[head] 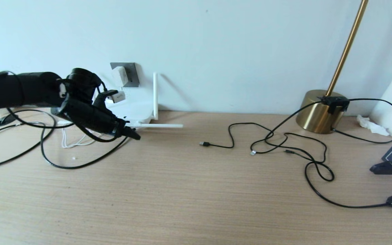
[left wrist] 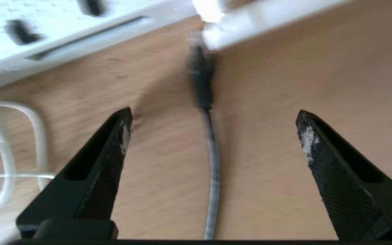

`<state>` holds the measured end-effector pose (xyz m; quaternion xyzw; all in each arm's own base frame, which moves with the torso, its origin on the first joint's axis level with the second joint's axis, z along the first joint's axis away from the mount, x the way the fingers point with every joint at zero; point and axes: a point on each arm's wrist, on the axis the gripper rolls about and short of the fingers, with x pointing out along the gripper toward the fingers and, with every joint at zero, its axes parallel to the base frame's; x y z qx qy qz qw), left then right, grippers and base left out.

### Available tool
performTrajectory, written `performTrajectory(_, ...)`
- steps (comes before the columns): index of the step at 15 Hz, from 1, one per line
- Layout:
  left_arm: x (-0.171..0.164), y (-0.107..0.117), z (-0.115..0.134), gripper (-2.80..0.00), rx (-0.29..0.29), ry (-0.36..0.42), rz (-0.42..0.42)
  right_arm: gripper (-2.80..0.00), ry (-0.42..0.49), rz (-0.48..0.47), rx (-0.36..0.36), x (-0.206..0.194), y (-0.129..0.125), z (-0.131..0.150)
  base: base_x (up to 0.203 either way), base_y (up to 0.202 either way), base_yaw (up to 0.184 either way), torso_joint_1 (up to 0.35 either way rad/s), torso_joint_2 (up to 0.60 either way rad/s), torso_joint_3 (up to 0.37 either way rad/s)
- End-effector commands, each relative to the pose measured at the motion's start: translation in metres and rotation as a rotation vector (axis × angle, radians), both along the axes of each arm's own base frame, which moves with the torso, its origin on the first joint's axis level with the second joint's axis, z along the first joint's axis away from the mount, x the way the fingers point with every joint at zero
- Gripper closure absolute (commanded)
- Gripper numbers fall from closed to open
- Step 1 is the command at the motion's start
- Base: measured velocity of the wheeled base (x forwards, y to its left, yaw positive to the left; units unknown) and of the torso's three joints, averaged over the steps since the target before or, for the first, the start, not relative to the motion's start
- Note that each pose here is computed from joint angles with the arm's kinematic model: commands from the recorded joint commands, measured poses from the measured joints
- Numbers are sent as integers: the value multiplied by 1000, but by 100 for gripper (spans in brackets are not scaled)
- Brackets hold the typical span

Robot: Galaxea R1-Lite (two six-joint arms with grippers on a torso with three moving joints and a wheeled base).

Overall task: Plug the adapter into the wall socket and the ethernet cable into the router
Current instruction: Plug cable into router interface

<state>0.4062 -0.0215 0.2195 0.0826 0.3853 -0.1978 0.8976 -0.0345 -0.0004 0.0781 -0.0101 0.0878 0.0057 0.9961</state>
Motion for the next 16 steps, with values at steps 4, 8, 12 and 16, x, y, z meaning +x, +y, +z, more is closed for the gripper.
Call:
performTrajectory(4, 8, -10, -11, 0, 32, -3, -3, 0, 1, -1, 1, 0, 0, 0, 0, 0, 0, 0, 0, 0)
performTrajectory(8, 5, -10, -14, 0, 34, 15, -4, 0, 2, -1, 1, 0, 0, 0, 0, 0, 0, 0, 0, 0)
performTrajectory(12, -2, -9, -16, 0, 35, 34, -10, 0, 2, -1, -1, 0, 0, 0, 0, 0, 0, 0, 0, 0)
performTrajectory(16, -19, -10, -8, 0, -19, 47, -48, 0, 2, -5, 13, 0, 0, -1, 0, 0, 0, 0, 0, 0)
